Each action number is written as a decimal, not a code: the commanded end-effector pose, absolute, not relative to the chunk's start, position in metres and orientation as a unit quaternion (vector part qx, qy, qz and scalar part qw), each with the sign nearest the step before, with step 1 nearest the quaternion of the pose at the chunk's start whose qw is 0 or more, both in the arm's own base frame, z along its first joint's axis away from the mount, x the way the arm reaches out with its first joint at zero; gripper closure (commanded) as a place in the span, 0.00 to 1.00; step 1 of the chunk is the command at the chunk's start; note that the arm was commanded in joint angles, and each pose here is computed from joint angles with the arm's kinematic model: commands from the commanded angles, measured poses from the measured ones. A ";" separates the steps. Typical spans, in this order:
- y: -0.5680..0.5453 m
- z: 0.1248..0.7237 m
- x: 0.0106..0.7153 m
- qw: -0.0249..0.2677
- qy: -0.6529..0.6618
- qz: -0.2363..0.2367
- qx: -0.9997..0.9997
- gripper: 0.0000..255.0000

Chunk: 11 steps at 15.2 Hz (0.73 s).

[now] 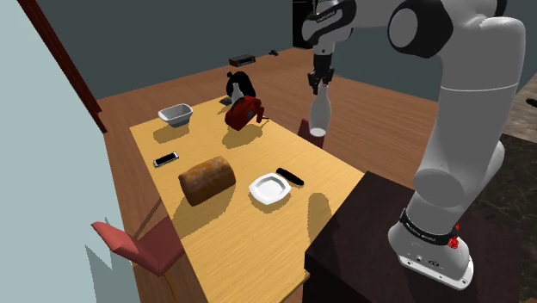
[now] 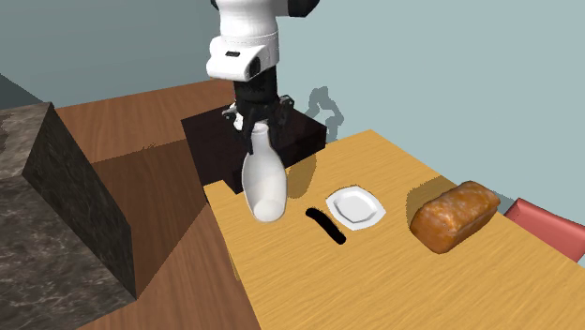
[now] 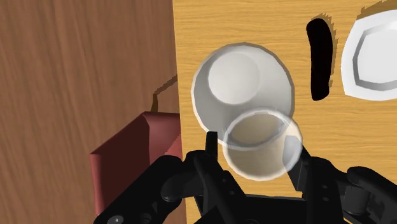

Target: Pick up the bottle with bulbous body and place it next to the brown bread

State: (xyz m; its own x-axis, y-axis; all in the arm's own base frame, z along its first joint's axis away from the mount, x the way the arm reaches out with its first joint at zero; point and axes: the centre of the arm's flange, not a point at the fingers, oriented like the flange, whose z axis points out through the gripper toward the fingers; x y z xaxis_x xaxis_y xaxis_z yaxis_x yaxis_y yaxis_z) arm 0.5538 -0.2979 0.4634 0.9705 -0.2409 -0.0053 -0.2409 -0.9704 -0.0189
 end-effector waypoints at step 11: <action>-0.299 0.526 0.553 0.010 0.121 0.001 -0.993 1.00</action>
State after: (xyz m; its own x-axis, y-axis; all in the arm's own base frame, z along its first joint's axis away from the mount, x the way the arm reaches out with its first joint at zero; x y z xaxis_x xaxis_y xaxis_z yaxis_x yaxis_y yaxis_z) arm 0.5531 -0.2977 0.5215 0.9705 -0.2409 -0.0055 -0.2410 -0.9704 -0.0189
